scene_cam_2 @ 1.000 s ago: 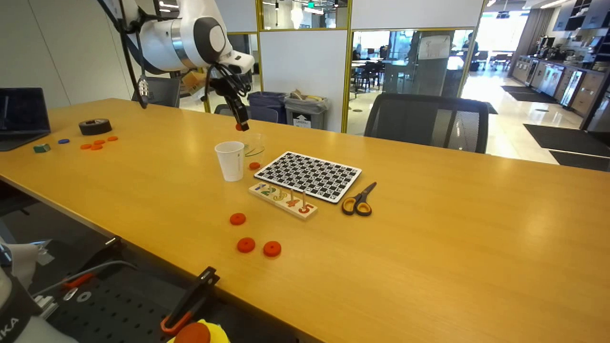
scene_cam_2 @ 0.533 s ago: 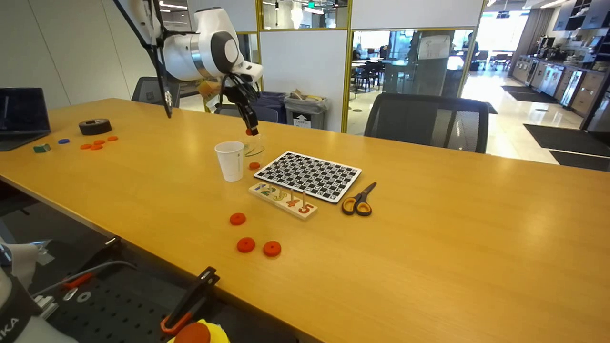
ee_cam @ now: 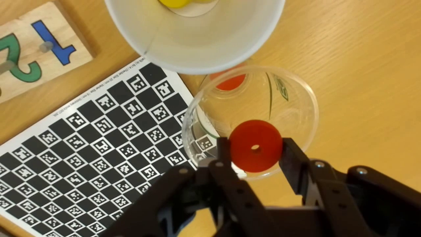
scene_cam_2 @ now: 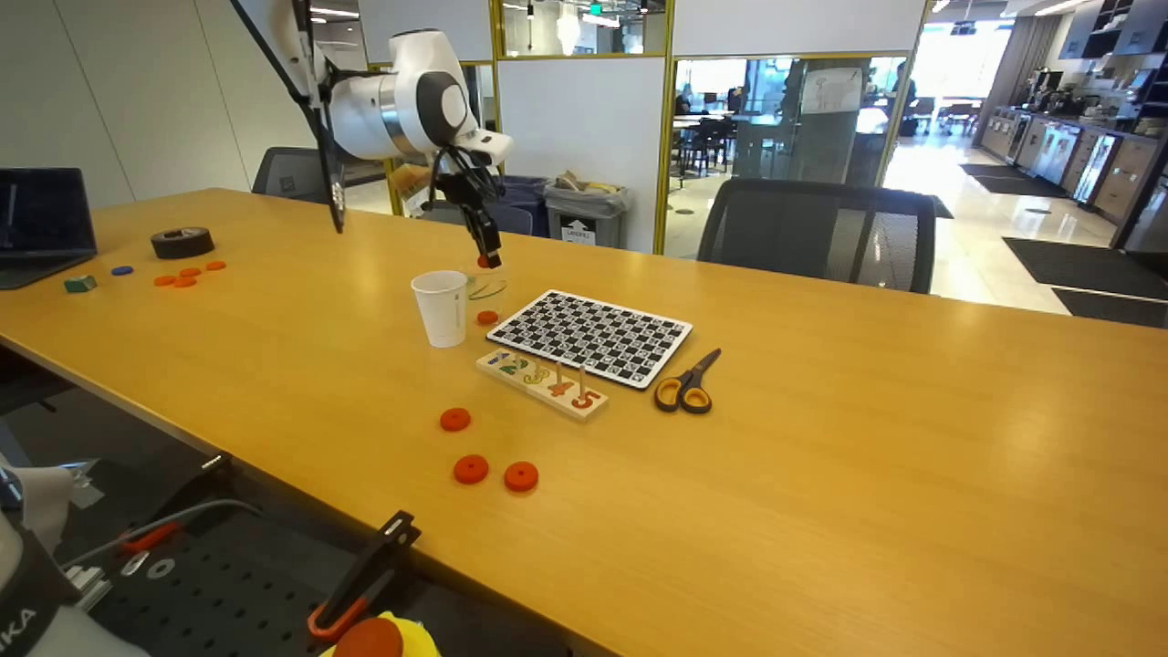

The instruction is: Put the round yellow blocks in the white cup then put the round orange blocks in the clear cup respectively one at a time

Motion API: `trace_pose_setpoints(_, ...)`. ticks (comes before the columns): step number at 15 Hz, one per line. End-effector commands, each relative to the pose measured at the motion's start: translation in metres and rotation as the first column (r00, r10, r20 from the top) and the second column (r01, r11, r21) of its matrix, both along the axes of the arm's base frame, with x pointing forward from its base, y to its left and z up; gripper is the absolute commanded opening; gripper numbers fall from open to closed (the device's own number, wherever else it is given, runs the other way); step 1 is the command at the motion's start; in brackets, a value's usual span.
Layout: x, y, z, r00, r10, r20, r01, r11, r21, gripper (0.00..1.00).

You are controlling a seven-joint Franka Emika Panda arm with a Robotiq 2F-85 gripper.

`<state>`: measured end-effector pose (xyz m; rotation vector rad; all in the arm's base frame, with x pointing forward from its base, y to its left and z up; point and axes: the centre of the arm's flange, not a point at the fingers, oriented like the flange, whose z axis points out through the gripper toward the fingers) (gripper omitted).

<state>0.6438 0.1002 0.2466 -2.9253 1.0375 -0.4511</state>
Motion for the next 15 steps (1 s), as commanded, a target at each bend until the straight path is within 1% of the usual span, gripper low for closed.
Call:
trace_pose_setpoints(1, 0.009, 0.003, 0.009, 0.999, -0.012, -0.042, 0.012, 1.0, 0.002, 0.74)
trace_pose_setpoints(2, 0.006, 0.002, 0.012, 0.998, -0.017, -0.055, 0.016, 1.0, -0.007, 0.81)
trace_pose_setpoints(3, 0.001, 0.001, 0.016, 0.997, -0.016, -0.069, 0.016, 1.0, -0.007, 0.9)
trace_pose_setpoints(4, -0.006, -0.001, 0.021, 0.996, -0.017, -0.084, 0.016, 1.0, -0.013, 0.97)
trace_pose_setpoints(5, -0.012, -0.003, 0.025, 0.995, -0.017, -0.099, 0.015, 1.0, -0.017, 1.0)
trace_pose_setpoints(7, -0.03, -0.013, 0.036, 0.99, -0.016, -0.143, 0.014, 1.0, -0.017, 1.0)
trace_pose_setpoints(9, -0.051, -0.026, 0.047, 0.982, -0.001, -0.189, 0.001, 1.0, 0.0, 1.0)
trace_pose_setpoints(12, -0.093, -0.052, 0.06, 0.975, 0.016, -0.222, -0.009, 1.0, 0.029, 1.0)
trace_pose_setpoints(15, -0.135, -0.083, 0.055, 0.969, 0.025, -0.247, -0.005, 0.997, 0.079, 1.0)
